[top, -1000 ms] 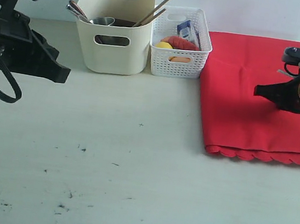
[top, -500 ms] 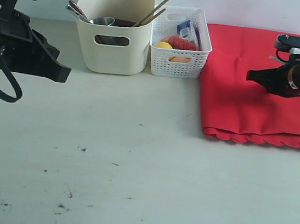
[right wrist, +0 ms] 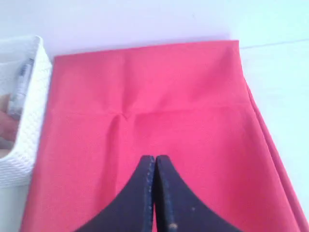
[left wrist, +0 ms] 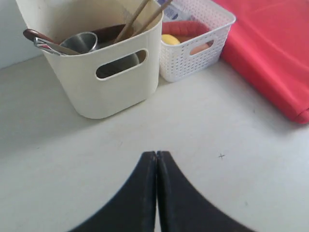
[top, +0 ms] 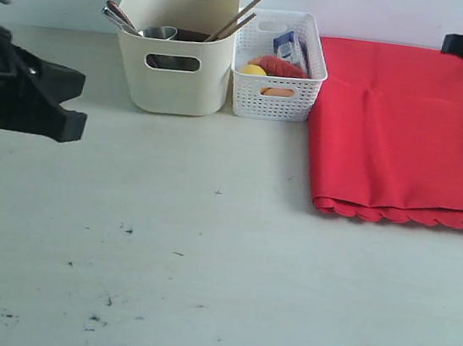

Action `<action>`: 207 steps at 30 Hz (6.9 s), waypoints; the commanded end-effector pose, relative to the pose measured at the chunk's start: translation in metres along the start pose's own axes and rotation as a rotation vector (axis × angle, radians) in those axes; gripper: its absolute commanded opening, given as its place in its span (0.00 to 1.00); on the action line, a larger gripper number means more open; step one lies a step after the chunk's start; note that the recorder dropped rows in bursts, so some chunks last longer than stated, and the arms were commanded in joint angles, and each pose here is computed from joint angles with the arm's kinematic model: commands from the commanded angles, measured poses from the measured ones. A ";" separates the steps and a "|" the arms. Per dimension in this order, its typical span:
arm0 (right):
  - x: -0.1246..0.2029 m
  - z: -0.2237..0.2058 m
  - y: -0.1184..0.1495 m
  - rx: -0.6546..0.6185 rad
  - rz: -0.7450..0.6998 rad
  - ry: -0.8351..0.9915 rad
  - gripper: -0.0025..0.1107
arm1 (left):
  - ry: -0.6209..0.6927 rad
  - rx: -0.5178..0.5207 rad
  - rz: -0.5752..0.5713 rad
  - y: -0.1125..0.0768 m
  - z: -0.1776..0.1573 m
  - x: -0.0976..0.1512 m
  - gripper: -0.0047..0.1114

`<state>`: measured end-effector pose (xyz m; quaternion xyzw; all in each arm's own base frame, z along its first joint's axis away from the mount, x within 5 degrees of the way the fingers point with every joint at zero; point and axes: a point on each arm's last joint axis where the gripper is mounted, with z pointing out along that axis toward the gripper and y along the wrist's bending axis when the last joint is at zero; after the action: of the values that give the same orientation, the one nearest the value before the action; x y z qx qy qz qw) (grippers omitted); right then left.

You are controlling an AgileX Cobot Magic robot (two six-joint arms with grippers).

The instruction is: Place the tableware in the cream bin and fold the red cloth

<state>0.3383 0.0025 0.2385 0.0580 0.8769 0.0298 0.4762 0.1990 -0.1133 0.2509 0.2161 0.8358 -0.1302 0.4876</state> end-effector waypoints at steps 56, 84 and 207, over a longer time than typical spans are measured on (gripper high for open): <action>0.050 -0.213 0.011 -0.336 0.103 -0.516 0.02 | -0.651 -0.454 -0.227 0.029 -0.140 0.119 0.06; 0.052 -0.213 0.011 -0.339 0.105 -0.499 0.02 | -0.536 -0.465 -0.220 0.029 -0.134 0.127 0.06; 0.193 -0.212 -0.021 -0.169 -0.022 -0.399 0.02 | -0.536 -0.466 -0.218 0.029 -0.134 0.127 0.06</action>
<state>0.0550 0.0069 0.1910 0.0139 0.7650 0.0847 0.6383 0.0569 -0.0005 0.2059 -0.0316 0.7052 -0.0382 0.7073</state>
